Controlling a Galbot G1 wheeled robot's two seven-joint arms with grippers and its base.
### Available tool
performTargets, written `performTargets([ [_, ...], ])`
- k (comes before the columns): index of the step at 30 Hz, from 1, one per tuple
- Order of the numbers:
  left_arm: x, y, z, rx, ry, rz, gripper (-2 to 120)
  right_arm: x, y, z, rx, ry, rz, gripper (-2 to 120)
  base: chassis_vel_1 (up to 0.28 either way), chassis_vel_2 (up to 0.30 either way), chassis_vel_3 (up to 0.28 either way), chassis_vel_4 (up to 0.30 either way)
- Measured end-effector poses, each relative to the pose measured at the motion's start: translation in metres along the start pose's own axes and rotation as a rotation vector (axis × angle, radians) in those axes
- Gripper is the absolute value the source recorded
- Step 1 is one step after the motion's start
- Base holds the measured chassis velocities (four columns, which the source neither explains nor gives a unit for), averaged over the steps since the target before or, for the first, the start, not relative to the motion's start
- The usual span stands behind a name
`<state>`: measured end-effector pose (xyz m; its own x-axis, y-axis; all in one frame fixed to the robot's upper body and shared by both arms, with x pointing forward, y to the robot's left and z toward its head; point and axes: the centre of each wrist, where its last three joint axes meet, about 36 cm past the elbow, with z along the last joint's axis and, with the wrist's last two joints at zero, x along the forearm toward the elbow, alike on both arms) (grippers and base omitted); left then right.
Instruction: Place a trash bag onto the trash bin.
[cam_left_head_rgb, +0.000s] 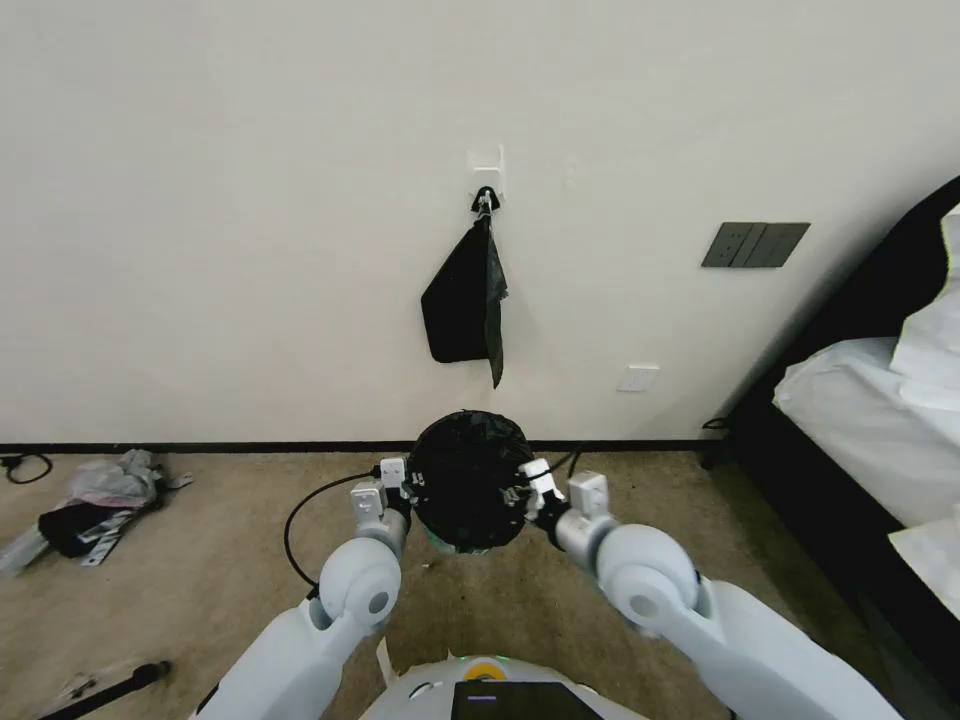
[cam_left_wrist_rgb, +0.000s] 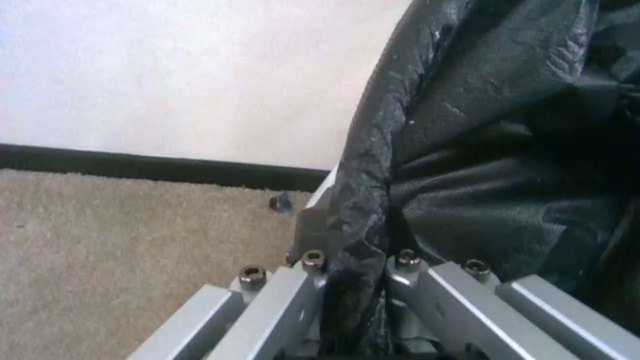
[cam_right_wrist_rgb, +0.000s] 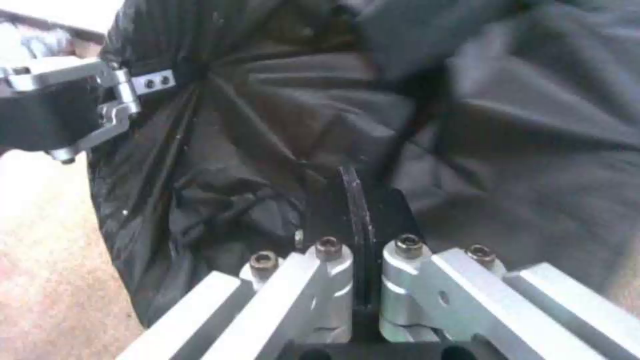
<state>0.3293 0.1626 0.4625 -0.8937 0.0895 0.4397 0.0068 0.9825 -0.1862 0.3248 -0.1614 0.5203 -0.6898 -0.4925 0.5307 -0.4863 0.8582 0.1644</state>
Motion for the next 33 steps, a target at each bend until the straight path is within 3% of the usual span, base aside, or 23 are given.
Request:
performTargets([
  [2, -0.001, -0.005, 0.000, -0.008, -0.013, 0.000, 1, -0.020, 0.012, -0.009, 0.026, 0.029, -0.006, 0, 0.000, 0.000, 0.000, 0.000],
  [8, 0.001, -0.006, -0.001, -0.025, -0.031, -0.005, 1, -0.054, 0.022, -0.016, 0.067, 0.056, 0.037, 0, 0.000, 0.000, 0.000, 0.000],
  [20, 0.009, -0.009, -0.005, -0.019, -0.044, 0.017, 1, -0.126, 0.028, 0.009, 0.122, 0.125, 0.196, 0, 0.000, 0.000, 0.000, 0.000],
  [33, 0.012, -0.012, -0.001, -0.017, -0.028, 0.029, 1, -0.158, 0.041, 0.021, 0.176, 0.110, 0.245, 0, 0.000, 0.000, 0.000, 0.000],
])
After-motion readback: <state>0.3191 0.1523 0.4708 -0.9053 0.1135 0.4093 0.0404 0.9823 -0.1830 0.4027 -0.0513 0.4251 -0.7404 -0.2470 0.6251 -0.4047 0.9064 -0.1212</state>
